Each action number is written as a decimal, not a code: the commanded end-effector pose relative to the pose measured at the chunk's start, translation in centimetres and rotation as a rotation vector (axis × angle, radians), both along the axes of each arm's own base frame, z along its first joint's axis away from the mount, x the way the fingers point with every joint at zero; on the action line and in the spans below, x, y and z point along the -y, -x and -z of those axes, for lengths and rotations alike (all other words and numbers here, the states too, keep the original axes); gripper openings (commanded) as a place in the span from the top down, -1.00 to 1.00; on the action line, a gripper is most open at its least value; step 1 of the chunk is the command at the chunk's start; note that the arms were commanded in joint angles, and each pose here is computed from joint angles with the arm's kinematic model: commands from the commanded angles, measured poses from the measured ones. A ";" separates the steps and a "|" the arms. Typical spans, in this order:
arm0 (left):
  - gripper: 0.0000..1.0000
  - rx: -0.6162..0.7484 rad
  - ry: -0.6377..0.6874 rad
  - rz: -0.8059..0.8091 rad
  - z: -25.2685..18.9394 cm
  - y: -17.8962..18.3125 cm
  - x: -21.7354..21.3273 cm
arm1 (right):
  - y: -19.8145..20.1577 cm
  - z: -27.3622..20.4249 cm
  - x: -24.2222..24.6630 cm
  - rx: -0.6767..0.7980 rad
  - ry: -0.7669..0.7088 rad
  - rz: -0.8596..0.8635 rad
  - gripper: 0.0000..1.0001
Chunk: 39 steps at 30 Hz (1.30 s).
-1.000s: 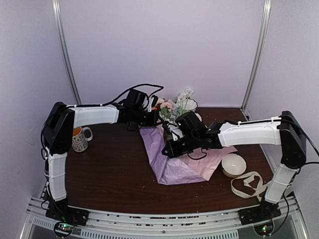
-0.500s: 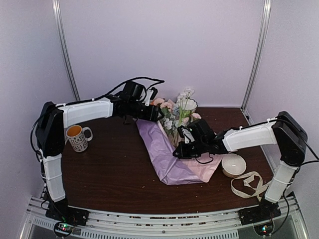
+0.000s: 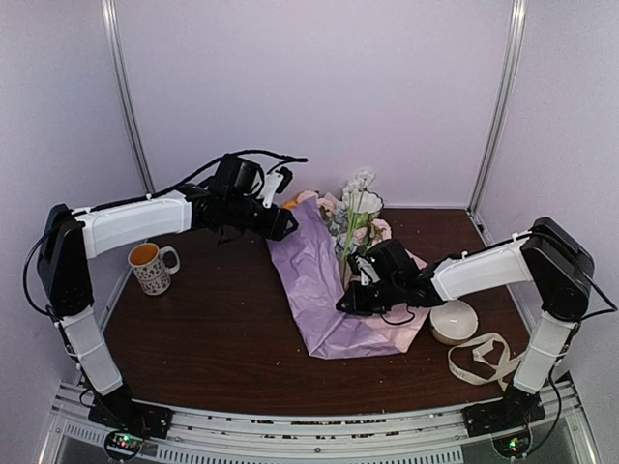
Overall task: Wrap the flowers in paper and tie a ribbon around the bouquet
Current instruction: Pass from the left arm to the right, then press the fold line on the 2/3-folded wrapping paper.
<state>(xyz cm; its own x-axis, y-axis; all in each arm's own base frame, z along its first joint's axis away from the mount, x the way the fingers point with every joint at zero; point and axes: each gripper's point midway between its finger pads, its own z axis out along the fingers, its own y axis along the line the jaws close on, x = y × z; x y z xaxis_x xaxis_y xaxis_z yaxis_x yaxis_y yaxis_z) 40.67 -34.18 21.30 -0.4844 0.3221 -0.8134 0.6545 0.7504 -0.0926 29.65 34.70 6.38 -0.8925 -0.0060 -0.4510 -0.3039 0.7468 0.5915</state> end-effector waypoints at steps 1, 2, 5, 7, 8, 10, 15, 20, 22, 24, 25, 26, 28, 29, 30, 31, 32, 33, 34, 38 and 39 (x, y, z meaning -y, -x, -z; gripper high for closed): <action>-0.17 0.023 -0.088 0.152 1.8 2.8 1.7 | -0.4 0.5 0.8 -0.004 0.010 0.047 1.00; -0.18 0.025 -0.143 0.151 3.1 2.8 1.7 | -0.4 0.6 0.8 -0.005 0.013 0.046 1.00; -0.21 0.050 -0.271 0.056 5.3 -0.2 0.4 | -0.1 1.4 0.9 -0.032 0.016 0.048 1.00; -0.24 0.096 -0.295 0.057 4.9 -2.0 1.1 | 0.2 2.1 0.9 -0.050 0.014 0.043 1.00; -0.24 0.119 -0.276 0.078 4.3 -2.5 2.1 | 0.3 2.4 0.9 -0.057 0.016 0.042 1.00; -0.24 0.143 -0.227 0.139 3.8 -3.0 4.2 | 0.4 2.9 0.9 -0.070 0.020 0.040 1.00; -0.28 0.149 -0.259 0.186 5.9 -5.6 7.3 | 0.7 3.5 1.1 -0.083 0.032 0.040 1.00; -0.27 0.072 -0.361 0.165 10.8 -7.6 7.5 | 1.4 4.0 1.4 -0.100 0.048 0.029 1.00; -0.30 0.078 -0.353 0.164 11.2 -8.1 7.9 | 1.8 4.1 1.2 -0.114 0.043 0.015 1.00; -0.32 0.083 -0.370 0.140 11.8 -8.7 7.6 | 1.9 4.1 1.2 -0.121 0.039 0.013 1.00; -0.32 0.082 -0.384 0.121 12.1 -9.0 7.3 | 2.1 4.1 1.4 -0.123 0.039 0.015 1.00; -0.35 0.074 -0.392 0.096 12.5 -9.4 6.8 | 2.2 4.2 1.6 -0.125 0.042 0.019 1.00; -0.37 0.041 -0.389 0.058 13.3 -10.1 5.9 | 2.4 4.2 1.9 -0.126 0.049 0.024 1.00; -0.37 0.028 -0.381 0.040 13.6 -10.4 5.6 | 2.5 4.3 2.1 -0.130 0.053 0.026 1.00; -0.38 0.009 -0.374 0.026 14.0 -10.8 5.1 | 2.5 4.4 2.2 -0.131 0.058 0.028 1.00; -0.39 -0.003 -0.364 0.018 14.1 -11.0 4.8 | 2.6 4.6 2.3 -0.135 0.064 0.028 1.00; -0.41 -0.011 -0.352 0.003 13.9 -11.3 4.5 | 2.6 4.8 2.4 -0.140 0.071 0.031 1.00; -0.43 -0.012 -0.336 -0.005 13.4 -11.5 4.3 | 2.6 4.9 2.5 -0.143 0.077 0.033 1.00; -0.46 -0.005 -0.319 -0.006 12.5 -11.7 4.3 | 2.7 5.1 2.5 -0.147 0.082 0.033 1.00; -0.56 0.061 -0.250 0.020 6.4 -11.4 3.9 | 2.6 5.4 2.6 -0.157 0.088 0.034 1.00; -0.58 0.065 -0.230 0.024 5.1 -11.0 3.4 | 2.6 5.3 2.5 -0.156 0.089 0.033 1.00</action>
